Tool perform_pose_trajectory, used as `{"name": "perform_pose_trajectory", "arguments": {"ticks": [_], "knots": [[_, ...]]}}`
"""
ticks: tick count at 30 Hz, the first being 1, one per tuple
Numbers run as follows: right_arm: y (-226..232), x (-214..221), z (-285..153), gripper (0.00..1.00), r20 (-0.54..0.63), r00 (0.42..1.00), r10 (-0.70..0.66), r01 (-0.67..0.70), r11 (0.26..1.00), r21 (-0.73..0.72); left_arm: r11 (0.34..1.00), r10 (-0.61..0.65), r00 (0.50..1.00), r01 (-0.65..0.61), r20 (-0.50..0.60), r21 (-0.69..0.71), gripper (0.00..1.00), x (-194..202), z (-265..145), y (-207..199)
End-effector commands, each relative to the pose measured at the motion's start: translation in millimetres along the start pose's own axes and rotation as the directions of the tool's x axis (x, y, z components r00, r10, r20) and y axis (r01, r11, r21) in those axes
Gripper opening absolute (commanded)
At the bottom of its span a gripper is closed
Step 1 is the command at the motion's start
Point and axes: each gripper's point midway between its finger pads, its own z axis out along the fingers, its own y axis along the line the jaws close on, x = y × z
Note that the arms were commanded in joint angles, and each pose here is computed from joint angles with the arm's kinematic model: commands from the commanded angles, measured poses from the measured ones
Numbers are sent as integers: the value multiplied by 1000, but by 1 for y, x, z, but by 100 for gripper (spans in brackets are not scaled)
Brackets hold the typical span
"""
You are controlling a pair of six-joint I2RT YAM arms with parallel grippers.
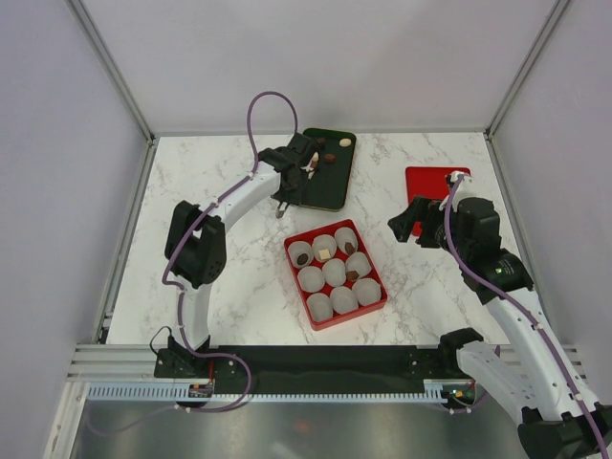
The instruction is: Pack the chocolate
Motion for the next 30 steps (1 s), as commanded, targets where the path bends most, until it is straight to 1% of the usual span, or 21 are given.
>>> {"name": "perform_pose_trajectory", "arguments": {"ticks": [1, 4, 6, 7, 9, 10, 13, 14, 15, 16, 17, 18, 19, 21, 22, 23, 24, 25, 27, 28, 30], "knots": [[9, -26, -7, 98, 84, 996, -9, 11, 1000, -19, 999, 24, 997, -25, 76, 20, 37, -25, -12, 2], [10, -25, -8, 98, 84, 996, -6, 8, 1000, -23, 999, 19, 996, -22, 89, 31, 34, -25, -22, 2], [11, -26, -10, 98, 86, 996, -7, 9, 1000, -27, 999, 18, 996, -21, 89, 37, 34, -22, -29, 4], [12, -26, -11, 98, 84, 996, -6, 9, 1000, -28, 999, 12, 994, -17, 107, 42, 34, -25, -40, 6], [12, -26, -13, 98, 85, 996, -6, 8, 1000, -27, 999, 15, 995, -20, 102, 50, 33, -20, -52, 9], [12, -27, -13, 98, 87, 996, -10, 12, 1000, -27, 998, 8, 992, -15, 123, 59, 32, -20, -68, 12], [12, -26, -16, 98, 86, 996, -18, 20, 1000, -24, 995, 22, 992, -34, 122, 98, 31, -8, -91, 8], [11, -26, -17, 98, 88, 996, -20, 22, 1000, -20, 991, 28, 988, -47, 152, 125, 31, -6, -109, 4], [8, -23, -17, 98, 78, 997, -22, 23, 1000, -10, 989, 36, 988, -57, 153, 134, 31, -1, -118, 2], [7, -22, -17, 98, 76, 997, -26, 27, 1000, -6, 984, 66, 990, -85, 127, 158, 31, 15, -120, -6], [5, -21, -17, 98, 74, 997, -27, 27, 1000, 2, 979, 67, 986, -94, 151, 181, 31, 19, -137, -8], [4, -20, -18, 98, 71, 997, -29, 29, 1000, 7, 973, 78, 986, -107, 145, 204, 31, 28, -143, -13], [4, -20, -18, 98, 69, 997, -30, 29, 1000, 8, 959, 113, 986, -140, 122, 246, 31, 46, -147, -26], [4, -18, -19, 98, 64, 998, -29, 29, 1000, 8, 950, 120, 983, -155, 140, 271, 31, 62, -165, -31], [3, -17, -20, 98, 64, 997, -31, 30, 1000, 10, 938, 157, 980, -186, 118, 294, 31, 82, -167, -42], [2, -18, -21, 98, 68, 997, -33, 32, 999, 13, 928, 151, 979, -189, 138, 321, 31, 88, -180, -45], [1, -16, -21, 98, 64, 997, -35, 34, 999, 17, 920, 163, 977, -200, 135, 338, 31, 97, -184, -51], [1, -16, -22, 98, 64, 997, -35, 33, 999, 20, 906, 195, 974, -226, 119, 359, 31, 114, -187, -60], [-1, -14, -23, 98, 57, 998, -35, 34, 999, 27, 894, 188, 974, -223, 127, 387, 31, 127, -200, -63], [-1, -14, -24, 98, 55, 998, -35, 34, 999, 27, 886, 205, 972, -234, 115, 400, 31, 141, -201, -67], [-2, -12, -25, 98, 50, 998, -33, 31, 999, 33, 877, 194, 976, -218, 100, 427, 31, 157, -206, -67]]}}
